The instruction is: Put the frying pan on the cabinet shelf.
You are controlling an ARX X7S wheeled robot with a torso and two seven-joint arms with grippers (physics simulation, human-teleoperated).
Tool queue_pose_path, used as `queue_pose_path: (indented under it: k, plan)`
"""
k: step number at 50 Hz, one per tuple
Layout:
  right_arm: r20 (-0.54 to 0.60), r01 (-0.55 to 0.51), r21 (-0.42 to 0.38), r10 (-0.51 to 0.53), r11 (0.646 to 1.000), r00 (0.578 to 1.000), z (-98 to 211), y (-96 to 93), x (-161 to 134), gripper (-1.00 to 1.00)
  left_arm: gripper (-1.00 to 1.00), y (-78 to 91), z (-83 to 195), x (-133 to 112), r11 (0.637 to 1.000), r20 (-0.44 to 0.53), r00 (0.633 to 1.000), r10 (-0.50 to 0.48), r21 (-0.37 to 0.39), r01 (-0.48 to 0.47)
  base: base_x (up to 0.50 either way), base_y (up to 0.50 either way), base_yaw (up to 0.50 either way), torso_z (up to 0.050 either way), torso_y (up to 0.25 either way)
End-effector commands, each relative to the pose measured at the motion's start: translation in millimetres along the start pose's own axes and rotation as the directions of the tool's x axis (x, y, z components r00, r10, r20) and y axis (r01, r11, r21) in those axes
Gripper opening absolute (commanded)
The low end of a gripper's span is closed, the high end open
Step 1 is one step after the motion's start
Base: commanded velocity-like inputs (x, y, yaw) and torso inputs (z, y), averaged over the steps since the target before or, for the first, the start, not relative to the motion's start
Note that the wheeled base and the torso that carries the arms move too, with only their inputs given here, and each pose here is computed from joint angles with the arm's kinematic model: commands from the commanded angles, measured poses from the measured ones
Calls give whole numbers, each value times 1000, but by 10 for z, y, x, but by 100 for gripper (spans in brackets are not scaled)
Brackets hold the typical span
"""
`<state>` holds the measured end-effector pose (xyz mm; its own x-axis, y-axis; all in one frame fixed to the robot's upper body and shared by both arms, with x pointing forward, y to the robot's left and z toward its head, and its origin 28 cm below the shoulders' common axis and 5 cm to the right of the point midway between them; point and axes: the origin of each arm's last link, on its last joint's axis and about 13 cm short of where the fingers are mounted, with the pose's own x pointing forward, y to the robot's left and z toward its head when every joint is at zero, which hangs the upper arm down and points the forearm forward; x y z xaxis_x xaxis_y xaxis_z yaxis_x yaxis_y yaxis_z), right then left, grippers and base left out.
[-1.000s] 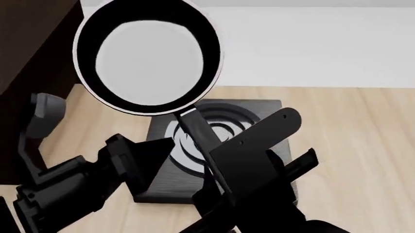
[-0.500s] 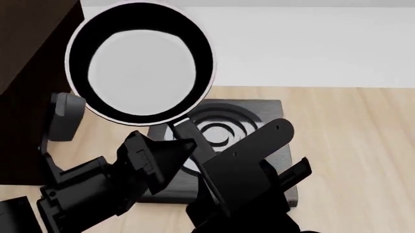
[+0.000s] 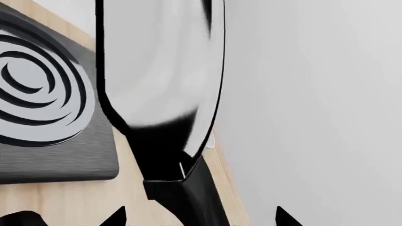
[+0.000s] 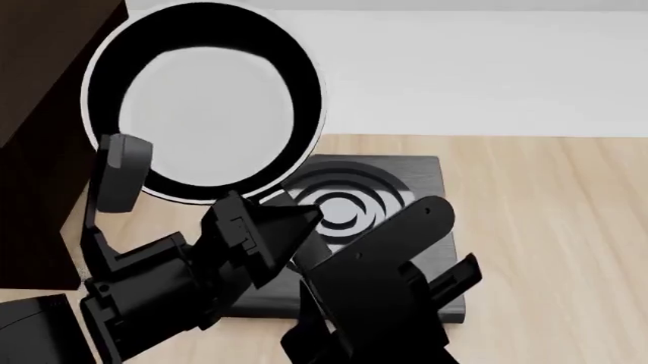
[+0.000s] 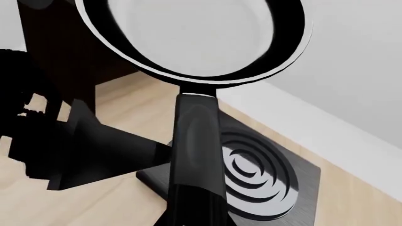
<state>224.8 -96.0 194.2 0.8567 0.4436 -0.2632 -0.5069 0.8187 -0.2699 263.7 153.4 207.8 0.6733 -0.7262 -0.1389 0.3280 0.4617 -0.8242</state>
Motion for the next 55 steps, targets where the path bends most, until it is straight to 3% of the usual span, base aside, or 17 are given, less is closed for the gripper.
queue_pose_path:
  k: [1,43,44,55]
  plan:
    - [68,76,-18,-75,997,995,90,-37,-50,-100,100,62,-42,44,999,-16,1000,23,-29,-24,0,0,0,0,0]
    - [69,72,-11,-71,997,995,3,20,-115,-100,100,75,-70,153,999,-34,999,7,-33,-8,0,0,0,0,2]
    - [70,72,-10,-71,997,995,-1,20,-114,-100,-100,77,-66,154,999,-29,1000,8,-37,-10,0,0,0,0,0]
    - [73,74,-9,-74,997,995,6,23,-126,-100,-100,71,-56,152,999,-9,1000,19,-27,-19,0,0,0,1,2]
